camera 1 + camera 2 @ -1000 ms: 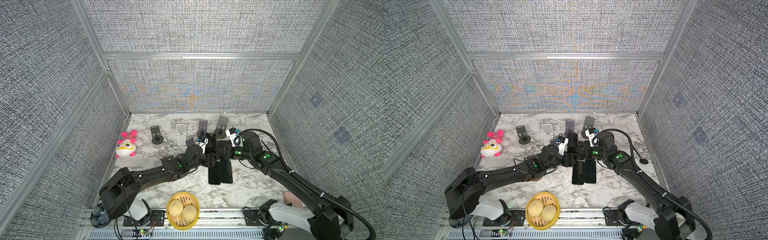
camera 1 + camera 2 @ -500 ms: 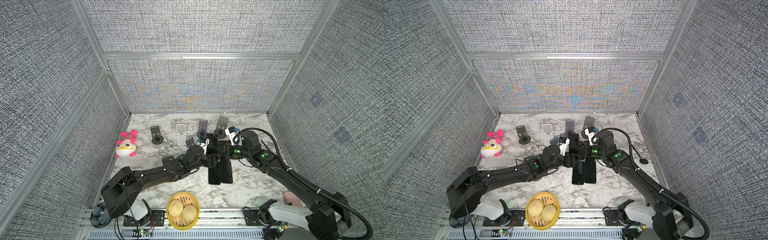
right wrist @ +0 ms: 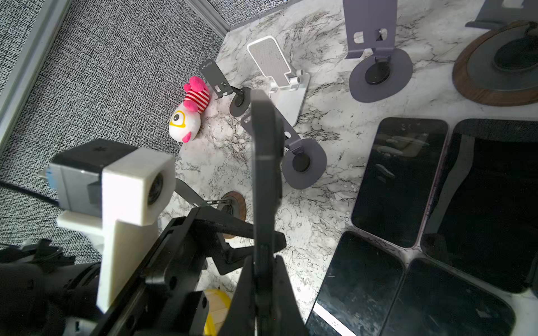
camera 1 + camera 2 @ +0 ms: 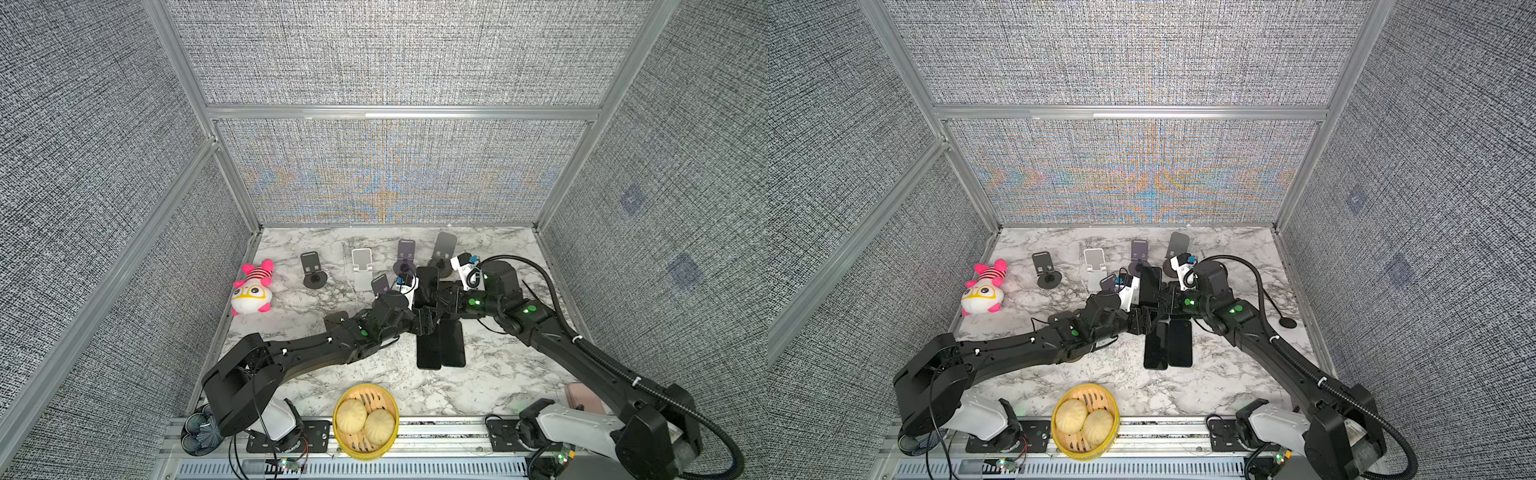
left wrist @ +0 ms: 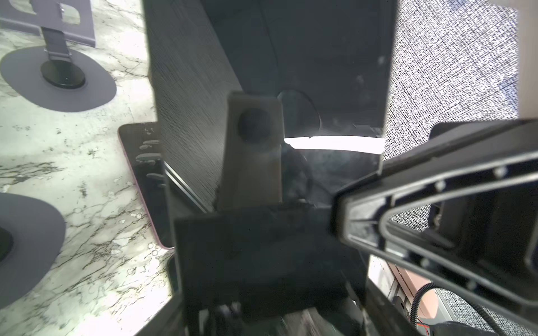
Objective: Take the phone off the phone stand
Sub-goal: 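Close the right gripper on the black phone held by the left gripper, then carry the phone toward the flat phones with the right gripper while the left withdraws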
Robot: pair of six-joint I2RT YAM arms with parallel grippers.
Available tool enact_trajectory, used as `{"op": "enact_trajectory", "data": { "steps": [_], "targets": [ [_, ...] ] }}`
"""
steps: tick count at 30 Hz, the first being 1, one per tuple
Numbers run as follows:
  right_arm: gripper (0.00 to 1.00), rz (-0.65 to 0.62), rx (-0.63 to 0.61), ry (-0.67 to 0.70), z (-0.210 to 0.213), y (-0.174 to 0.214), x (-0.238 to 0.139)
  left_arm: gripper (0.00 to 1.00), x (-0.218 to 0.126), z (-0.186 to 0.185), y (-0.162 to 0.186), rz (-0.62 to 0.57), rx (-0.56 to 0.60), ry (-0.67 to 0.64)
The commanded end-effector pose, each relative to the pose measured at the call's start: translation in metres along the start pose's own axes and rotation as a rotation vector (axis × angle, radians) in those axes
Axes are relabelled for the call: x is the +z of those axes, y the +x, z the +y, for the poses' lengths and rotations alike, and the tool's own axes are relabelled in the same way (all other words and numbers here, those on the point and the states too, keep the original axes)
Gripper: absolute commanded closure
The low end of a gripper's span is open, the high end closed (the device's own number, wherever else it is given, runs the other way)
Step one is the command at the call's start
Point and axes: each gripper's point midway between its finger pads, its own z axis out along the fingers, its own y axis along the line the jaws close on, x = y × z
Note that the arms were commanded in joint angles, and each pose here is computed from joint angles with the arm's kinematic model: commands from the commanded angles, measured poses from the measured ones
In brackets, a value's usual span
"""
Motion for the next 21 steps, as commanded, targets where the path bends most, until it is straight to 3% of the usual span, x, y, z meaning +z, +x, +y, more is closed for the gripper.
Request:
{"op": "enact_trajectory", "data": {
  "steps": [1,14,17,21],
  "targets": [
    [0.97,-0.019,-0.019,-0.015,0.003,-0.004,-0.002,0.01,-0.002,-0.009,-0.01,-0.038,0.013,0.028],
    [1.0,0.054,-0.012,0.054,-0.03,0.001,-0.017,0.01,-0.008,0.0,-0.006,-0.037,0.022,-0.011],
    [1.0,0.136,-0.009,0.137,-0.045,0.014,-0.027,0.01,-0.009,0.005,-0.002,-0.034,0.015,-0.027],
    [1.0,0.208,0.041,0.373,-0.082,0.024,-0.058,0.01,-0.011,0.019,0.003,-0.039,-0.033,-0.073]
  ]
}}
